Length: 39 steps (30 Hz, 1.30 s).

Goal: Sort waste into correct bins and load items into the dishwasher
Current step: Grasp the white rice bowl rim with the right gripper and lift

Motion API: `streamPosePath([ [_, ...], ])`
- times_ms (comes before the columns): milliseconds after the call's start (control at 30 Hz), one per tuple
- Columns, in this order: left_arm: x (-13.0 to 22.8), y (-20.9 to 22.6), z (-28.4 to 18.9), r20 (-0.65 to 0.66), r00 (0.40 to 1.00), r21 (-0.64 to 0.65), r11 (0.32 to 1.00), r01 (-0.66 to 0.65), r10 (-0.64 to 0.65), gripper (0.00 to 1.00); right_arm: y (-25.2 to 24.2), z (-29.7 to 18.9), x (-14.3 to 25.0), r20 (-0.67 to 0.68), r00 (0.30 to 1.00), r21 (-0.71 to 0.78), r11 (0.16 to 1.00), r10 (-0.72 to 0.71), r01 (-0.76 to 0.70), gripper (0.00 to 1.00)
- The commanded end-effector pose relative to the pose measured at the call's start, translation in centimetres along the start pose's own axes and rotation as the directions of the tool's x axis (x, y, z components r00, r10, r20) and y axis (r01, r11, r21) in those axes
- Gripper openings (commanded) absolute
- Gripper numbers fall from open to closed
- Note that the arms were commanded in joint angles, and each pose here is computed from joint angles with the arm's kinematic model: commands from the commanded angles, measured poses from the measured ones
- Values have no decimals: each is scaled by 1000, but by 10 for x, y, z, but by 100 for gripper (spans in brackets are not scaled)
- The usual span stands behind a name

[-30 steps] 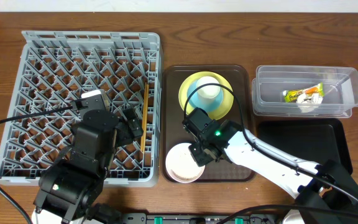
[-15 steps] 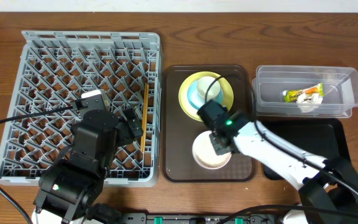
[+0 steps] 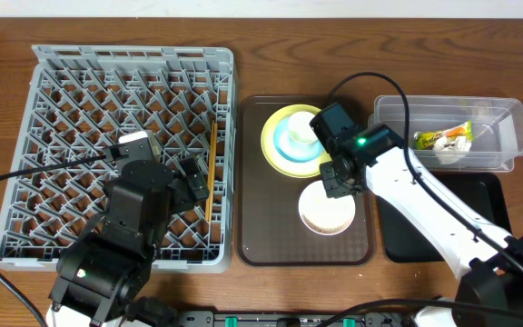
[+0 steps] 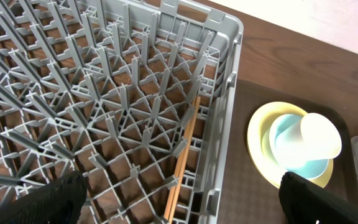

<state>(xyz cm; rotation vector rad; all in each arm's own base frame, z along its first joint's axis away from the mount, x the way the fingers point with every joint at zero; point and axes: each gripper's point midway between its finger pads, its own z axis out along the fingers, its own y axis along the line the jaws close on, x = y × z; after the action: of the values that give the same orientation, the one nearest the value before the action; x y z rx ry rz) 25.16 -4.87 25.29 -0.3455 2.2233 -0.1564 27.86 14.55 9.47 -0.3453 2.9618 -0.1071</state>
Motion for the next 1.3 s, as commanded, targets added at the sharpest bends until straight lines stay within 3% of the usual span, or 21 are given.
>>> streamPosePath([
  [0, -3, 2, 0, 7, 1000, -14, 1000, 4, -4, 100, 50, -13, 16, -36, 993, -229, 968, -111, 100, 34],
  [133, -3, 2, 0, 7, 1000, -14, 1000, 4, -4, 100, 77, -5, 38, -56, 979, -270, 947, -195, 174, 36],
  [300, -3, 2, 0, 7, 1000, -14, 1000, 4, -4, 100, 91, 14, 58, -36, 962, -199, 945, -271, 259, 38],
  [467, -3, 2, 0, 7, 1000, -14, 1000, 4, -4, 100, 81, 31, 59, 15, 960, -54, 958, -281, 281, 37],
  [633, -3, 2, 0, 7, 1000, -14, 1000, 4, -4, 100, 83, 33, 54, 41, 961, -48, 960, -272, 274, 35],
  [1167, -3, 2, 0, 7, 1000, -14, 1000, 4, -4, 100, 85, 52, 64, 40, 972, -79, 969, -233, 236, 25],
  [1267, -3, 2, 0, 7, 1000, -14, 1000, 4, -4, 100, 85, 52, 64, 40, 971, -79, 968, -234, 237, 16],
])
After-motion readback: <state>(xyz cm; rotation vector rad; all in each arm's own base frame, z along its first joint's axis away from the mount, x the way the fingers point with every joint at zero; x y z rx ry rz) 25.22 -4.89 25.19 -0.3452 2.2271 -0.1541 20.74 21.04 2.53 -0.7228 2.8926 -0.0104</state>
